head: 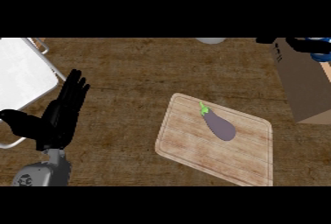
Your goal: Pick the can from the cutting board and place it in the cardboard box
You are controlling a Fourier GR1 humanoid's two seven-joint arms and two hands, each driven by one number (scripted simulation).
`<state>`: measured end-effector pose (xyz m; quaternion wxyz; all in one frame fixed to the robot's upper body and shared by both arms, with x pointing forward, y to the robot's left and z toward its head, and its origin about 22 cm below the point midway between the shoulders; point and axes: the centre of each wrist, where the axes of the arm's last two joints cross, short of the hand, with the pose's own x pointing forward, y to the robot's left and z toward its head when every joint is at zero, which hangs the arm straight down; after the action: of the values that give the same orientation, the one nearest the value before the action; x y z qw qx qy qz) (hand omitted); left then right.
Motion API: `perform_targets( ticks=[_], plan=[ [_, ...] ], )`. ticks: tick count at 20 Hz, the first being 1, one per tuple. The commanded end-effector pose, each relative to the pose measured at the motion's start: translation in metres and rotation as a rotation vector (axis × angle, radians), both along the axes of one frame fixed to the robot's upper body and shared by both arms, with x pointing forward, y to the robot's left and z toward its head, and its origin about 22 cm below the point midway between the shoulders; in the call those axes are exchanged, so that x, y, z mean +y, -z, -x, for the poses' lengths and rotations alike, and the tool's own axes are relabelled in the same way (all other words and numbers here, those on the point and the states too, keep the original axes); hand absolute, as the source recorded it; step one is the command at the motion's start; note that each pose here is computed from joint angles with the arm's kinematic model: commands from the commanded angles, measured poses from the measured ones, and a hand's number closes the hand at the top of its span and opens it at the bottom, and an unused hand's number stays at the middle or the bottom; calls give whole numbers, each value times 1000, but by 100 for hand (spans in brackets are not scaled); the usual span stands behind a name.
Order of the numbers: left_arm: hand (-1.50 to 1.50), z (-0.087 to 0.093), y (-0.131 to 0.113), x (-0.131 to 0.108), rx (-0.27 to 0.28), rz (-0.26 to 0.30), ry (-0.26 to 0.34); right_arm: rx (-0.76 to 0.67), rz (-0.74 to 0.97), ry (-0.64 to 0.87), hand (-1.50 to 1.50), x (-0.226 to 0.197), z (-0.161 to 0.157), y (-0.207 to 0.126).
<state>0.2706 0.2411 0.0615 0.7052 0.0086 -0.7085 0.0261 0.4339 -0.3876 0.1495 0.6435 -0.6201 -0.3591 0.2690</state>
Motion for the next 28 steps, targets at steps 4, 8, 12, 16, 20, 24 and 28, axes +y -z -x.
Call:
perform_targets(
  ticks=[4, 8, 12, 16, 20, 24, 28],
  plan=[
    [0, -6, -4, -2, 2, 9, 4, -187, -34, -45, -150, -27, 16, 12],
    [0, 1, 8, -2, 16, 5, 3, -477, -29, -83, -150, -17, 12, 9],
    [0, -2, 1, 12, 4, 7, -19, -632, -184, -105, -150, -16, 7, -10],
    [0, -3, -5, 10, 14, 10, -18, -792, -443, -61, -150, -26, 10, -17],
    [0, 3, 15, 11, 22, -2, -43, -929, -641, -54, -150, -43, 19, -20],
    [0, 4, 5, 30, -1, -2, -32, -1002, -671, -38, -150, -69, 37, -5],
    [0, 6, 0, 19, 15, -9, -51, -1068, -674, -30, -150, -85, 58, 27]
  ],
)
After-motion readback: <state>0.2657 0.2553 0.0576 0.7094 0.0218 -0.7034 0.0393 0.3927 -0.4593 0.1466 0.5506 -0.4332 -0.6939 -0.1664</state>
